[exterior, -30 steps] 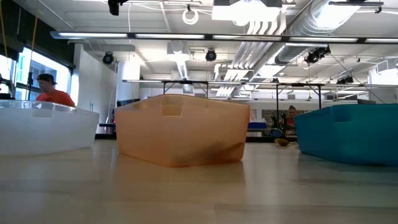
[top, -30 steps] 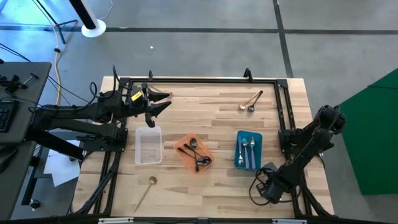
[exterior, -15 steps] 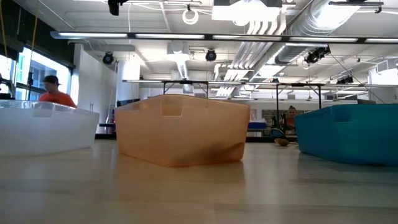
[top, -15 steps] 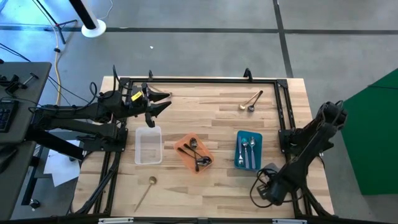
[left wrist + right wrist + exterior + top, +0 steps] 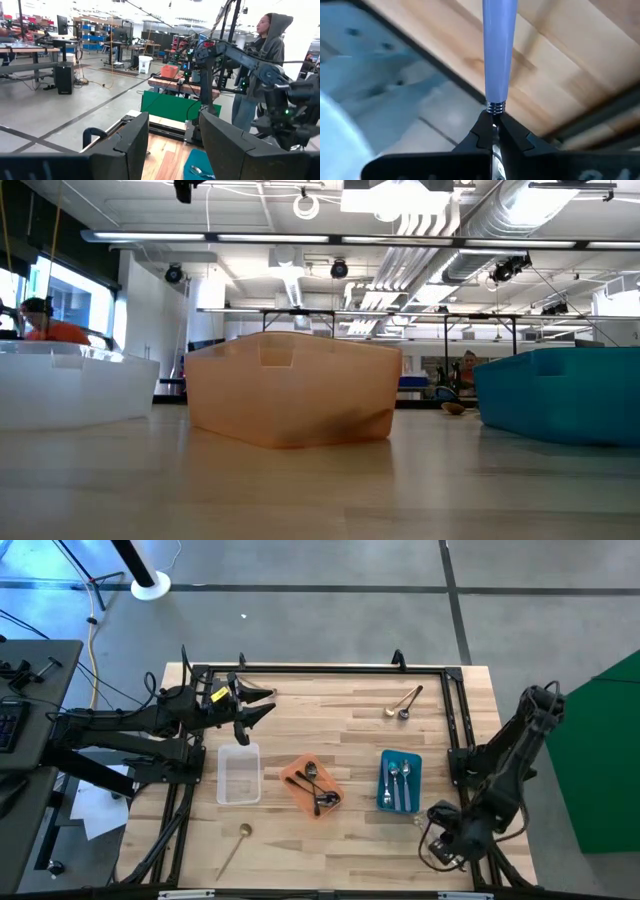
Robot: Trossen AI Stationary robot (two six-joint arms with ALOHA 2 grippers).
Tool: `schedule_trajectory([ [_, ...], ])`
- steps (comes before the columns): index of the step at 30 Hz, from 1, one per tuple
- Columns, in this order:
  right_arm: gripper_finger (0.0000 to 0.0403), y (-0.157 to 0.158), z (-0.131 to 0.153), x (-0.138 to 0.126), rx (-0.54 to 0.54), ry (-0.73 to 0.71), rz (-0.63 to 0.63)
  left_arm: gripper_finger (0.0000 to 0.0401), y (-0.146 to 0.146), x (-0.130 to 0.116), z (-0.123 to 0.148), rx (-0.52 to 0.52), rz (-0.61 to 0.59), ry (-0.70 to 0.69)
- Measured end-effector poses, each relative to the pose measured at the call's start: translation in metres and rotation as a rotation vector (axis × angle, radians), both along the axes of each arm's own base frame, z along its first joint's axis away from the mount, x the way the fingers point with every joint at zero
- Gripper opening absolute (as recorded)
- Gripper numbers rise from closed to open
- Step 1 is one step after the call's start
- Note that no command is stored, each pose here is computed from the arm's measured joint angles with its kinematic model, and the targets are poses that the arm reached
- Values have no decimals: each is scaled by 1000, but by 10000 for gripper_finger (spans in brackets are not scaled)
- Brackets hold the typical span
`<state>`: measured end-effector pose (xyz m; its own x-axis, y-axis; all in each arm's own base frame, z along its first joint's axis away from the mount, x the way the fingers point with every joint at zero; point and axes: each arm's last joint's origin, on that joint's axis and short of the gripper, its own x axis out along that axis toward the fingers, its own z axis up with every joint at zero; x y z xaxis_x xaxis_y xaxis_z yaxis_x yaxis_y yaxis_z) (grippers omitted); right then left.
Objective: Sort silverware by color (type)
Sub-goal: Put the purple spoon into the blue bin
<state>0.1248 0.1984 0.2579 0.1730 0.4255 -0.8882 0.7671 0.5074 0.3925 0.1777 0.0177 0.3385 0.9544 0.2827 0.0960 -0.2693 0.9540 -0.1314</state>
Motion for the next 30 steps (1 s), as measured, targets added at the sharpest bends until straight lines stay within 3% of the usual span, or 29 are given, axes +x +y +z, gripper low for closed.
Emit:
schedule_trajectory([
  [4, 0, -8, 15, 5, 11, -197, -14, 165, 0, 0, 0, 0, 0, 0],
  [8, 0, -20, 28, 19, -50, -439, -43, 165, 0, 0, 0, 0, 0, 0],
  [12, 0, -38, 35, 38, -194, -614, -87, 165, 0, 0, 1, 1, 0, -13],
  [17, 0, -65, 43, 69, -427, -797, -60, 165, -1, -2, 12, 11, -31, -128],
  [22, 0, -99, 59, 100, -652, -983, -20, 165, -1, -3, 17, -45, -44, -195],
  [30, 0, -143, 79, 124, -839, -1177, 90, 165, -4, 5, 13, -167, -122, -198],
])
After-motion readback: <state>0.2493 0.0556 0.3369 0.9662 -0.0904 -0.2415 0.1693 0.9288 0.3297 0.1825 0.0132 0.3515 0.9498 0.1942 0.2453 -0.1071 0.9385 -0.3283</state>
